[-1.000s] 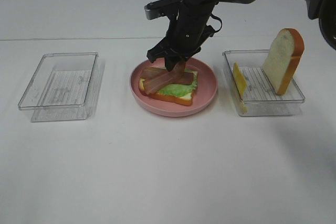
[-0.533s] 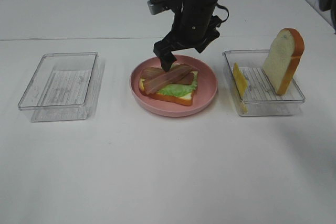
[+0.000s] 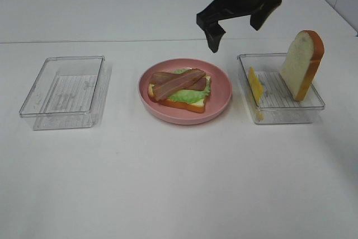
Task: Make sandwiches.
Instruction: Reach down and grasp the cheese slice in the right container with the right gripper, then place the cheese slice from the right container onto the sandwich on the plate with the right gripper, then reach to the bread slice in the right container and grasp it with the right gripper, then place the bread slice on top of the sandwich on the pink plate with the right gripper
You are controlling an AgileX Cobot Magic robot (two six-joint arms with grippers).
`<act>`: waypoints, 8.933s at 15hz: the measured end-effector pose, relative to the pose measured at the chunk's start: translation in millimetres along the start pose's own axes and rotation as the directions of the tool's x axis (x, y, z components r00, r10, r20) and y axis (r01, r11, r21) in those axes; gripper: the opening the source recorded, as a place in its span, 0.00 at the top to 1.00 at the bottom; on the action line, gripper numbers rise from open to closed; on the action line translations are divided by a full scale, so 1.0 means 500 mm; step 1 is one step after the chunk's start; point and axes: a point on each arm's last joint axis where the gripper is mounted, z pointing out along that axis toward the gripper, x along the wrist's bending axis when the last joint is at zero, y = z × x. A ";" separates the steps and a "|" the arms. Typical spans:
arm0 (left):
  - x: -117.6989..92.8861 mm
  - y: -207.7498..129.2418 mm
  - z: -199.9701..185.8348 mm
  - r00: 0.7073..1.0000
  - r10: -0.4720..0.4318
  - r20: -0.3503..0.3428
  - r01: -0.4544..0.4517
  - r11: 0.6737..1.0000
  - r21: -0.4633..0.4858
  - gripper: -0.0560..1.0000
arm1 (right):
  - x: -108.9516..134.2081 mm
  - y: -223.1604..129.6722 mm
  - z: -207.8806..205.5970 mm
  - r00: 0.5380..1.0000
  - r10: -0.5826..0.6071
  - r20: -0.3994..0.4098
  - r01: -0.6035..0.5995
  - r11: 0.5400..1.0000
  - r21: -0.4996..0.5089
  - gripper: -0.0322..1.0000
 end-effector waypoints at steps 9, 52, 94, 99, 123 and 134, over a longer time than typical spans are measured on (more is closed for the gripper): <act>0.000 0.000 0.000 1.000 0.000 0.000 0.000 1.000 0.000 0.09 | -0.055 -0.051 0.073 0.993 0.115 -0.027 -0.110 0.982 0.157 0.02; 0.000 0.000 0.000 1.000 0.000 0.000 0.000 1.000 0.000 0.09 | 0.204 0.022 0.135 0.936 -0.124 -0.330 0.082 0.987 -0.137 0.95; 0.000 0.000 0.000 1.000 0.000 0.000 0.000 1.000 0.000 0.09 | -0.321 -0.061 -0.013 0.944 0.328 0.030 -0.327 0.944 -0.042 0.02; 0.000 0.000 0.000 1.000 0.000 0.000 0.000 1.000 0.000 0.09 | -0.318 -0.058 0.002 0.941 0.338 -0.005 -0.338 0.941 -0.029 0.02; 0.000 0.000 0.000 1.000 0.000 0.000 0.000 1.000 0.000 0.09 | -0.288 -0.044 -0.060 0.908 0.368 -0.201 -0.394 0.913 -0.105 0.75; 0.000 0.000 0.000 1.000 0.000 0.000 0.000 1.000 0.000 0.09 | -0.015 0.036 -0.061 0.877 0.071 -0.475 -0.144 0.983 -0.118 0.75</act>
